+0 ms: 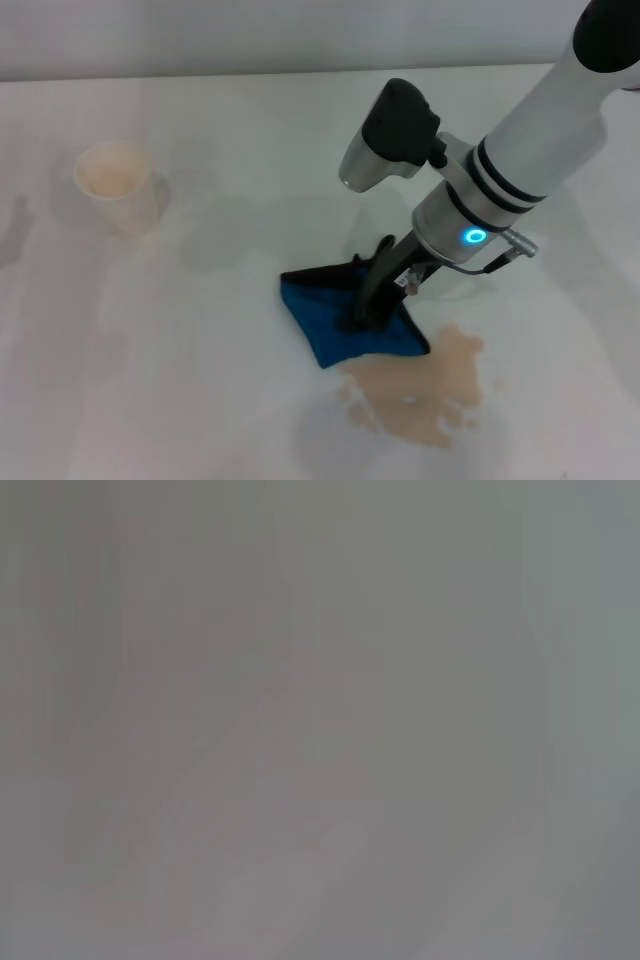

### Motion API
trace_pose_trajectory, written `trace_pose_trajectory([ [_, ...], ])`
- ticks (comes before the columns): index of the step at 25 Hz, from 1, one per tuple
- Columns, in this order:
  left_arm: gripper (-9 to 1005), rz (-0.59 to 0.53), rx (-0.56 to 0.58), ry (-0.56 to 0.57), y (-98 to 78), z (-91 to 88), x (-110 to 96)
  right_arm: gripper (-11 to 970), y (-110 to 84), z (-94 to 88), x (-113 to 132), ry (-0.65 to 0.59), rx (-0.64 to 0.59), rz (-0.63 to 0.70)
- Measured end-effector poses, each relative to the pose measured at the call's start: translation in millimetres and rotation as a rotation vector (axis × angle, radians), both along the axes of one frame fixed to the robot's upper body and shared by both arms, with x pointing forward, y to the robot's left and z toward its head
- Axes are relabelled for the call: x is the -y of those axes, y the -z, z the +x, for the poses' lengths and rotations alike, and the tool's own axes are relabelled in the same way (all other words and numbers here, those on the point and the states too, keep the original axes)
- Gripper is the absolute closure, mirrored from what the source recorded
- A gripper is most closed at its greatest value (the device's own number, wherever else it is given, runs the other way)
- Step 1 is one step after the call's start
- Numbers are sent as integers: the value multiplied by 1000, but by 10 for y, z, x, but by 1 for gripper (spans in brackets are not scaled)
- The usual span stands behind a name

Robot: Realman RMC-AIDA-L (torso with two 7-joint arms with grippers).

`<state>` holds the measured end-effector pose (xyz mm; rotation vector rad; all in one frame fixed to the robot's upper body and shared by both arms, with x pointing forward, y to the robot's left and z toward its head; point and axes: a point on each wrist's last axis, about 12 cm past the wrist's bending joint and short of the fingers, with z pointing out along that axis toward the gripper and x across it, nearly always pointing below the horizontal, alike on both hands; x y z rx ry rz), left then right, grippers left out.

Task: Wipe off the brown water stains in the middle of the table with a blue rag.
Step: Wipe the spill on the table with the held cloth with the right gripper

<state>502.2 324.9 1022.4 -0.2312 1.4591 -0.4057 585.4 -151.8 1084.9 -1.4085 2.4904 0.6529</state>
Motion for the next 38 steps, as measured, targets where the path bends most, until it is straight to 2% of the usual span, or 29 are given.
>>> trace_pose_trajectory([
  [3,114,0,3,2,-7,12,6,872,-1,20,-32,-11,32,27],
  [7,113,0,7,6,-18,32,17,871,19,131,-3,54,117,34],
  [14,113,0,10,9,-27,50,27,874,-24,321,202,179,197,45],
  [17,114,-1,13,10,-36,66,33,875,-12,340,266,193,208,35],
  [28,113,-2,1,10,-54,160,60,874,48,152,192,53,111,29],
  [38,113,2,-5,21,-82,255,103,875,41,-143,250,-174,-50,58],
])
